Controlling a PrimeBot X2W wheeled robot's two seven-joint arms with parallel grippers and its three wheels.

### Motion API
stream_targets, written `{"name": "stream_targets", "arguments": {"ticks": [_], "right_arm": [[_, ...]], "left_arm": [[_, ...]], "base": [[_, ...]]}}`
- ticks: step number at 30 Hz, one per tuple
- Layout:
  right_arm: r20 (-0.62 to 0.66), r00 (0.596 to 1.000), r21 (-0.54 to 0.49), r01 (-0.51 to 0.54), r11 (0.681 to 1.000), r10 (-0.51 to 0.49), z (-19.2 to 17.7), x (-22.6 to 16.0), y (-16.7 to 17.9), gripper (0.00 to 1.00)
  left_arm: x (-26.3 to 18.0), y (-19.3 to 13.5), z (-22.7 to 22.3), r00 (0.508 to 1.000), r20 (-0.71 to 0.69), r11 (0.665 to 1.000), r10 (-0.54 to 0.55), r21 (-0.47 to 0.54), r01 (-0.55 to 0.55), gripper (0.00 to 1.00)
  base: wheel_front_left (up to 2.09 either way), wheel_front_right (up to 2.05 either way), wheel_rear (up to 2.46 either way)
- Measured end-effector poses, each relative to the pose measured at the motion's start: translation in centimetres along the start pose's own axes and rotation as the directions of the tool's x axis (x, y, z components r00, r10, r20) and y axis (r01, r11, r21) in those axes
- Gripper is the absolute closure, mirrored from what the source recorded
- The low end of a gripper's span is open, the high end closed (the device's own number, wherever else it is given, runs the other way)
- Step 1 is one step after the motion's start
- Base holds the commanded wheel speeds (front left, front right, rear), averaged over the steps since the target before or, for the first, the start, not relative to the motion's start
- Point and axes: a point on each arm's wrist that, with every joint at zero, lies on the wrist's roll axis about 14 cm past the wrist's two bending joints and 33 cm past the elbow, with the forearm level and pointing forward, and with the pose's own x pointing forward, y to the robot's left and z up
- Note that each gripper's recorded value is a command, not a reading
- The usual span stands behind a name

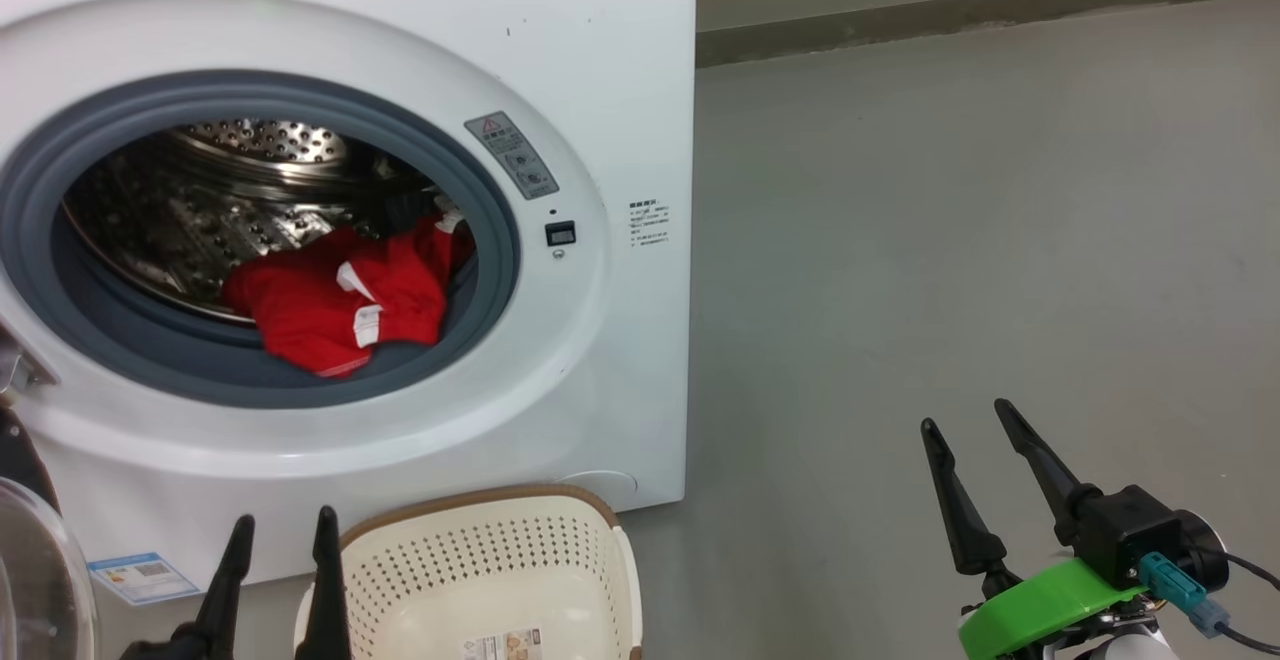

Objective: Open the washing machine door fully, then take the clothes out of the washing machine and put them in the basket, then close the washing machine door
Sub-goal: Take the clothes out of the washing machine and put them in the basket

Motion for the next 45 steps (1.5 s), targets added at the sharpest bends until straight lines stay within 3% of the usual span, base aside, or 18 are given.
{"name": "stream_targets", "arguments": {"ticks": [15, 21, 45], "right_arm": [[-0.027, 0.999, -0.005, -0.026, 1.000, 0.026, -1.0, 2.2, 0.6, 0.00], [-0.009, 0.999, -0.013, -0.051, 0.999, 0.051, -0.6, 4.7, 1.1, 0.00], [-0.093, 0.992, -0.025, -0.083, 0.996, 0.080, -5.4, 10.6, 0.5, 0.00]], "left_arm": [[3.7, -0.7, -0.4, 1.000, -0.010, 1.000, 0.009, -0.009, -0.009, 0.00], [6.7, -0.6, -0.7, 0.999, -0.007, 0.999, 0.032, -0.015, -0.032, 0.00], [19.0, 0.8, -5.0, 0.996, -0.059, 0.998, 0.064, -0.003, -0.064, 0.00]], "base": [[0.00, 0.00, 0.00], [0.00, 0.00, 0.00], [0.00, 0.00, 0.00]]}}
